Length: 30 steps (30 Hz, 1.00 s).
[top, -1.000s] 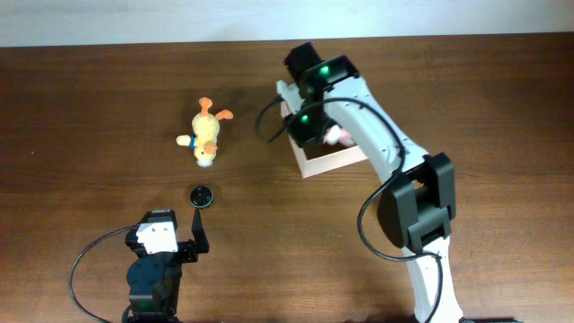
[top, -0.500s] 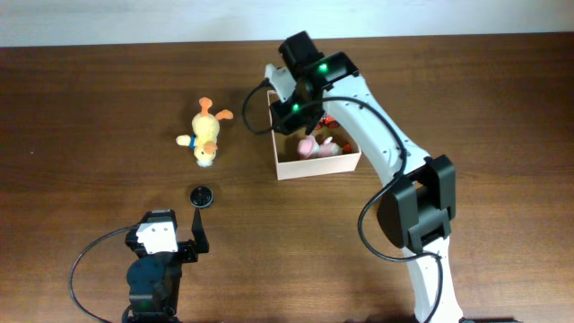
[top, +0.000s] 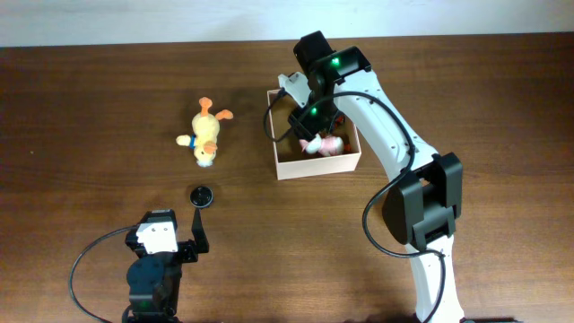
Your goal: Pack container
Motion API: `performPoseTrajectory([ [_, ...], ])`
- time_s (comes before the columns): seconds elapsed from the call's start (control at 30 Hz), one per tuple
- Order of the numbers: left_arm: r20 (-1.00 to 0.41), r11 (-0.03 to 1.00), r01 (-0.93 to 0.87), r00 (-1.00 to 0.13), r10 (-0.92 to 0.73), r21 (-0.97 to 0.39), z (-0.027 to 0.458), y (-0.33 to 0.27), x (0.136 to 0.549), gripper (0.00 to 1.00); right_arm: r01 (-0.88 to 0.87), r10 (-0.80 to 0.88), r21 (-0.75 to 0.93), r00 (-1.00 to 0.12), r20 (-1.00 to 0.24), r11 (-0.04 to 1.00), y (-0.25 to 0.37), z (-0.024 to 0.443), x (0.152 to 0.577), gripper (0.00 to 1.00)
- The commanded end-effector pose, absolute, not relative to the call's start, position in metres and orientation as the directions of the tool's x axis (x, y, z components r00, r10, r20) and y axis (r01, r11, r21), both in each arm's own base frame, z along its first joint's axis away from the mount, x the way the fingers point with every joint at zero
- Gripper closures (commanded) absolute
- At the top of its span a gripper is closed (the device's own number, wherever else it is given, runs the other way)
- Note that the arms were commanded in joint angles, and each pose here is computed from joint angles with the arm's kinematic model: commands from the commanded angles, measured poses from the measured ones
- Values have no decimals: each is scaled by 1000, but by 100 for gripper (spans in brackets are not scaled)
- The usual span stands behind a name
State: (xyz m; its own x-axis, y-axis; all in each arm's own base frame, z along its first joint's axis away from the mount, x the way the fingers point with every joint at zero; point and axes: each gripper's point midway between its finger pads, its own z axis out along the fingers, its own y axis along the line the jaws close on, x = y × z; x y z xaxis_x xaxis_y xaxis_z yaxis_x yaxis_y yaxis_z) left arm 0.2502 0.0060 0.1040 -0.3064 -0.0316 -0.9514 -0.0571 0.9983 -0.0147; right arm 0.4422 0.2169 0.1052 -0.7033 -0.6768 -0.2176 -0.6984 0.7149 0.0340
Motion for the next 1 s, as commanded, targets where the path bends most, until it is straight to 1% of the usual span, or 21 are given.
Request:
performPoseTrajectory([
  [0.0, -951, 999, -47, -308, -14, 1, 103, 6, 250, 1, -746, -740, -52, -646, -185, 664, 198, 102, 451, 38],
  [0.1, -951, 999, -47, -308, -14, 1, 103, 6, 250, 1, -745, -740, -37, -655, -152, 666, 192, 91, 445, 39],
  [0.23, -951, 999, -47, -308, -14, 1, 103, 6, 250, 1, -763, -758, -3, -642, -115, 646, 191, 74, 433, 46],
  [0.4, -951, 999, -47, -308, -14, 1, 103, 6, 250, 1, -764, -758, 36, -644, -103, 644, 194, 57, 424, 46],
  [0.43, -951, 999, -47, -308, -14, 1, 103, 6, 250, 1, -764, -758, 36, -644, -102, 644, 193, 55, 424, 49],
  [0.6, -951, 999, -47, -308, -14, 1, 103, 6, 250, 1, -764, -758, 34, -644, -106, 644, 194, 52, 425, 75],
  [0.7, -951, 999, -47, -308, -14, 1, 103, 6, 250, 1, -764, -758, 33, -643, -108, 644, 194, 52, 425, 76],
  [0.77, -951, 999, -47, -308, -14, 1, 103, 6, 250, 1, -764, -758, 32, -643, -111, 644, 194, 52, 426, 84],
  [0.8, -951, 999, -47, -308, -14, 1, 103, 6, 250, 1, -764, -758, 32, -643, -112, 644, 194, 52, 426, 90],
  [0.87, -951, 999, -47, -308, -14, 1, 103, 6, 250, 1, -765, -757, 39, -642, -119, 643, 196, 52, 426, 96],
  [0.97, -951, 999, -47, -308, -14, 1, 103, 6, 250, 1, -766, -755, 66, -642, -137, 639, 202, 52, 425, 96],
])
